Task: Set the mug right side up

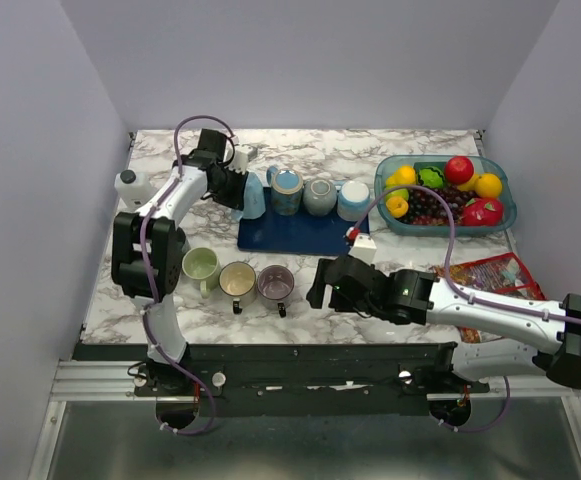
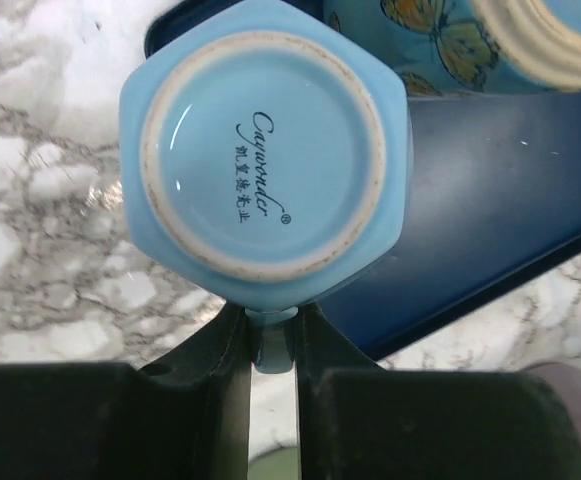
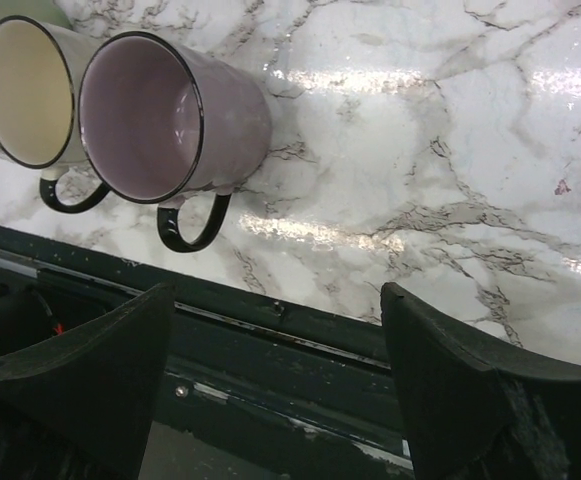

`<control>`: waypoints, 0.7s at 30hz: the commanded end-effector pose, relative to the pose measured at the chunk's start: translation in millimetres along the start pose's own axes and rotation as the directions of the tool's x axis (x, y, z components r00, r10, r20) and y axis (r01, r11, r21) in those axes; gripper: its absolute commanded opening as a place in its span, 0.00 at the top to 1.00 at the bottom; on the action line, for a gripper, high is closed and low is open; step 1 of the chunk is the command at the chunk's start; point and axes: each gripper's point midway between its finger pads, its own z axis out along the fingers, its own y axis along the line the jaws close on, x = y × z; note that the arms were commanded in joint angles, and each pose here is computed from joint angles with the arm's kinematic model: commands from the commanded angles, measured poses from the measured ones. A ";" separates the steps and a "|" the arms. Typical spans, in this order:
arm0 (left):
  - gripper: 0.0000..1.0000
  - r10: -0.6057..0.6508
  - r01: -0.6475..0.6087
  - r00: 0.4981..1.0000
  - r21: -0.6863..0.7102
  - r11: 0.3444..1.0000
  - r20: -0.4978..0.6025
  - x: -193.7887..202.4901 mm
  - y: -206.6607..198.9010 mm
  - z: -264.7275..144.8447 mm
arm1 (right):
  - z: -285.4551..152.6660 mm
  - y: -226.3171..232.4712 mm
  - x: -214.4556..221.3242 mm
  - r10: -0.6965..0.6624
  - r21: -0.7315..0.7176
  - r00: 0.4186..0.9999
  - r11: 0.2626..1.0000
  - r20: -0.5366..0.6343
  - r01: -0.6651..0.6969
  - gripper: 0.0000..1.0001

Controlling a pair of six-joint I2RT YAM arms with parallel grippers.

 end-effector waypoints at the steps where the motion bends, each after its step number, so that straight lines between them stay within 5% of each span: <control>1: 1.00 -0.135 0.130 0.978 0.041 0.991 0.157 -29.4 -30.6 -42.8 | -9.2 16.9 -11.7 0.011 -0.086 0.999 0.996 0.031 -0.009 0.09; 4: 1.00 -0.205 0.193 0.958 0.078 0.978 0.198 -31.2 -47.8 -65.0 | -17.3 28.2 -19.5 0.009 -0.143 0.999 0.990 0.049 -0.002 0.08; 9: 1.00 -0.369 0.226 0.872 0.403 0.887 0.323 -54.1 -120.9 -131.6 | -44.4 57.6 -42.2 0.001 -0.318 0.992 0.947 0.127 0.039 0.03; 16: 1.00 -0.496 0.013 0.716 0.701 0.713 0.491 -76.7 -206.2 -256.0 | -101.6 98.1 -86.2 0.045 -0.541 0.956 0.832 0.289 0.124 0.02; 21: 1.00 -0.538 -0.157 0.642 0.781 0.605 0.546 -65.8 -246.2 -333.9 | -152.2 124.6 -121.6 0.102 -0.659 0.904 0.719 0.415 0.221 0.03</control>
